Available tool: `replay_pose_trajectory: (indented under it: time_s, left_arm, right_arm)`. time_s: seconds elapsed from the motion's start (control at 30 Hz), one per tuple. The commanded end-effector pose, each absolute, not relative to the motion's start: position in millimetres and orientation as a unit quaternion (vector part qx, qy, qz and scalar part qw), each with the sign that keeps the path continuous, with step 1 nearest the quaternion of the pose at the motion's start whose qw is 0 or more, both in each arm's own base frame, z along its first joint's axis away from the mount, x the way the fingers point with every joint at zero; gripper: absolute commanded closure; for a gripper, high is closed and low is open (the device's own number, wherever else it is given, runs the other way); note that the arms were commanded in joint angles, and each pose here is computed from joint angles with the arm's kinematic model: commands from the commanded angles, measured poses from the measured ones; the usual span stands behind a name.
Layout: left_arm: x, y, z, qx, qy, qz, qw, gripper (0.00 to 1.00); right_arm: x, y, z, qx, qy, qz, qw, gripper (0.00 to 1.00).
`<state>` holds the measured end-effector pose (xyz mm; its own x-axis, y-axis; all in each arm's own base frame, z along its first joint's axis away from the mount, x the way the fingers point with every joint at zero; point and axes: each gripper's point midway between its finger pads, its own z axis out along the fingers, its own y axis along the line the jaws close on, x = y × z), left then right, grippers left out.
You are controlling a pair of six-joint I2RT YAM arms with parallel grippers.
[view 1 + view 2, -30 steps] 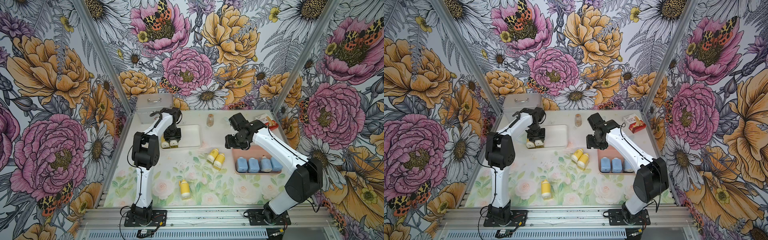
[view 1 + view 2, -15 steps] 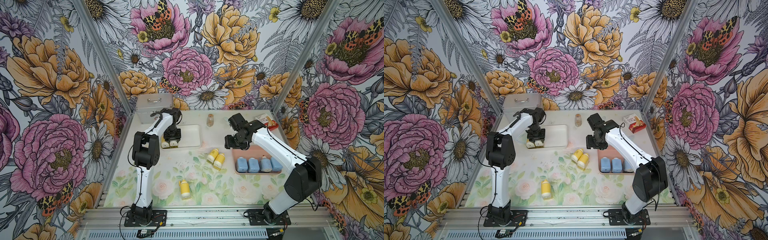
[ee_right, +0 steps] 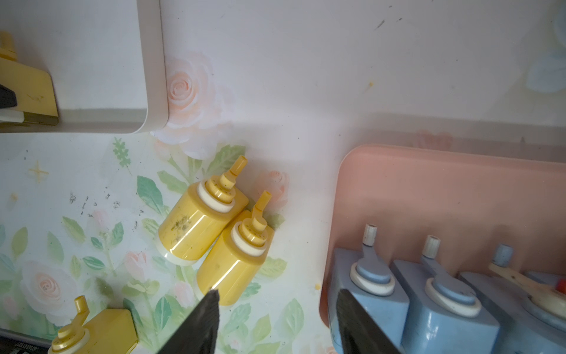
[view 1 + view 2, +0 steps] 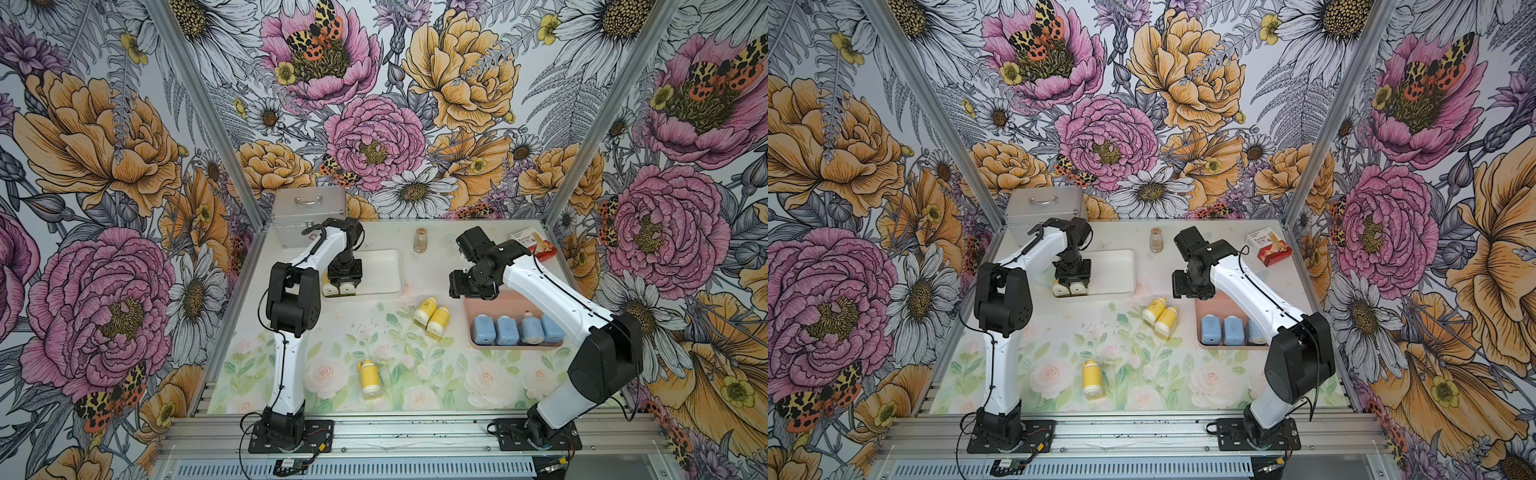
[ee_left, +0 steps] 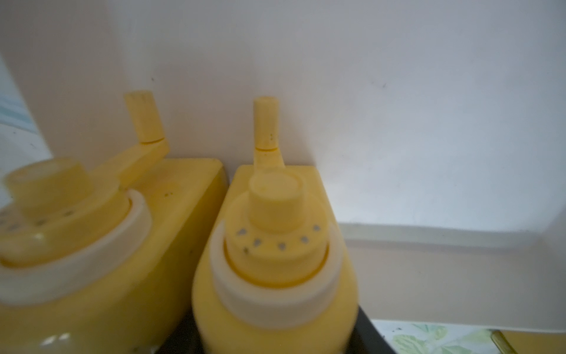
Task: Place the pencil sharpeners by color into the storage box
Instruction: Place the pencil sharpener in the storage box.
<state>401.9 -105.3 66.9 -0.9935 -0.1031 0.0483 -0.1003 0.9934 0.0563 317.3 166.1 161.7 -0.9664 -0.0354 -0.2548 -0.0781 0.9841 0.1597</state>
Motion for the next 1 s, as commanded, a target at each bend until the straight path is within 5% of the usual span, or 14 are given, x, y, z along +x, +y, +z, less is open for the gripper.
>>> replay_pose_trajectory:
  time_s: [0.0,0.2,0.97]
  left_arm:
    - [411,-97,67,0.052,-0.998,-0.034,0.017,0.47]
    - [410,-97,68,0.052,-0.998,-0.035,0.017,0.38]
    - [418,-105,85,0.053,-0.998,-0.021,-0.009,0.38]
  right_arm:
    - [322,173,159,-0.030,0.987,0.090,0.129,0.37]
    - [324,173,159,-0.030,0.987,0.090,0.130,0.37]
    - [324,174,160,-0.032,0.987,0.090,0.132,0.37]
